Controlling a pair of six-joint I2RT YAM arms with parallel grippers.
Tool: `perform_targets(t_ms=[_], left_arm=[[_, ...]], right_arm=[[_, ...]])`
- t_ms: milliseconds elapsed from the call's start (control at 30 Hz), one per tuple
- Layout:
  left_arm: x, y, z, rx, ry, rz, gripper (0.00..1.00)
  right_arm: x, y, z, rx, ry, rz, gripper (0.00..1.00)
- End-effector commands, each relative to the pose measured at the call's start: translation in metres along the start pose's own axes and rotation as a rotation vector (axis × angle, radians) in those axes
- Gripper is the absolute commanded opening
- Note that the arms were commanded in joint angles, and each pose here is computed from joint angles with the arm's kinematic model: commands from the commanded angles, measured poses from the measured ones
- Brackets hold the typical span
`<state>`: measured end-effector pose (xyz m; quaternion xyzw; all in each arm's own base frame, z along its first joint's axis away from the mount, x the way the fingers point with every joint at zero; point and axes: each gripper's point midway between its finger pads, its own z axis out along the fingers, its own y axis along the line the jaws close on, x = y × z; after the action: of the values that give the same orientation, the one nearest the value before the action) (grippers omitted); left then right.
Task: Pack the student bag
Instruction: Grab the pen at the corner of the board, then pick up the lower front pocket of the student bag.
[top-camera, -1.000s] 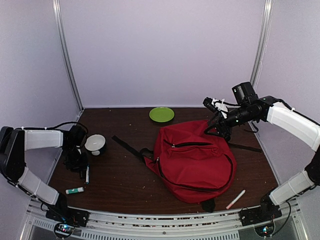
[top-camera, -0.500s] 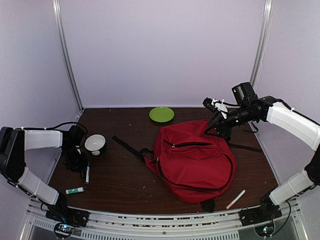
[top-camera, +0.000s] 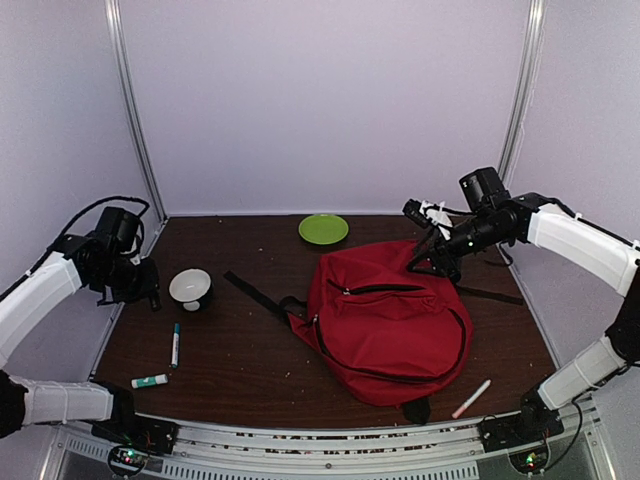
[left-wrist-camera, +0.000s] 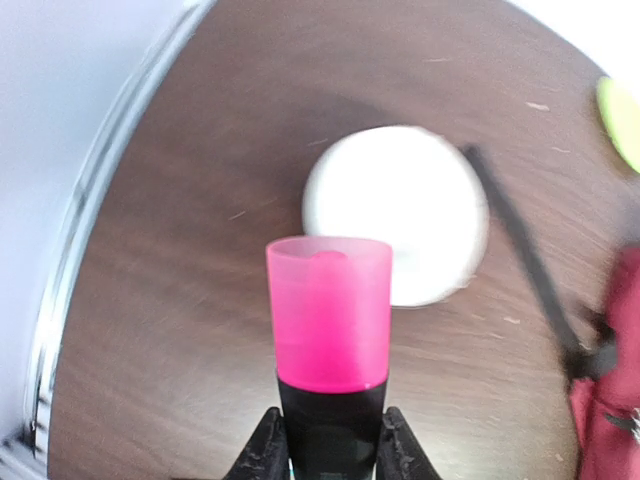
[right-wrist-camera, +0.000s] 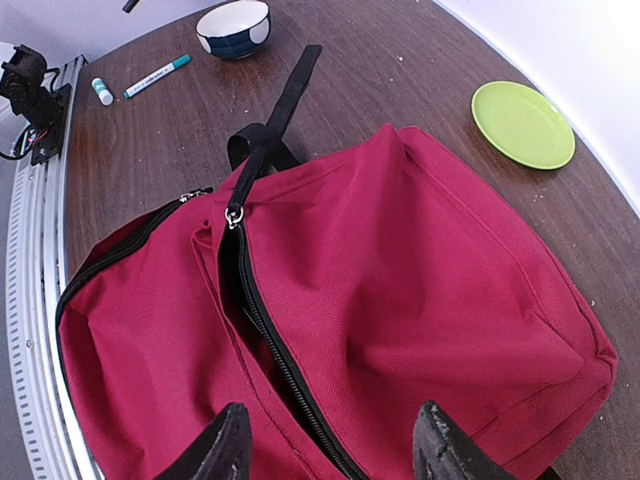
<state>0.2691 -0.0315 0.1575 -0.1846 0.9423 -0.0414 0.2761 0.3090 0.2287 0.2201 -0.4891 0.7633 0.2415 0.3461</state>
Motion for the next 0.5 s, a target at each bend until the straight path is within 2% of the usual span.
perform_targets(t_ms=[0,67,267,367,467], left_arm=[[-0.019,-0.079,-0.029,0.206,-0.074,0.195,0.00],[-0.019,-0.130,-0.043,0.325,-0.096,0.348,0.00],[0.024,-0.280,-0.105,0.767,-0.162,0.746,0.00],[0.042,-0.327,-0.129,0.959,-0.202,0.799,0.00],[0.036,-0.357,-0.135,1.062,-0.247,0.684,0.00]], right_arm=[[0.007,-0.003,0.007,-0.013,0.017,0.005,0.56],[0.010,-0.005,0.010,-0.015,0.031,0.002,0.56],[0.018,-0.017,0.010,0.020,0.084,0.030,0.56],[-0.004,-0.004,-0.008,-0.073,-0.022,0.090,0.57],[-0.029,0.019,-0.032,-0.205,-0.124,0.154,0.57]])
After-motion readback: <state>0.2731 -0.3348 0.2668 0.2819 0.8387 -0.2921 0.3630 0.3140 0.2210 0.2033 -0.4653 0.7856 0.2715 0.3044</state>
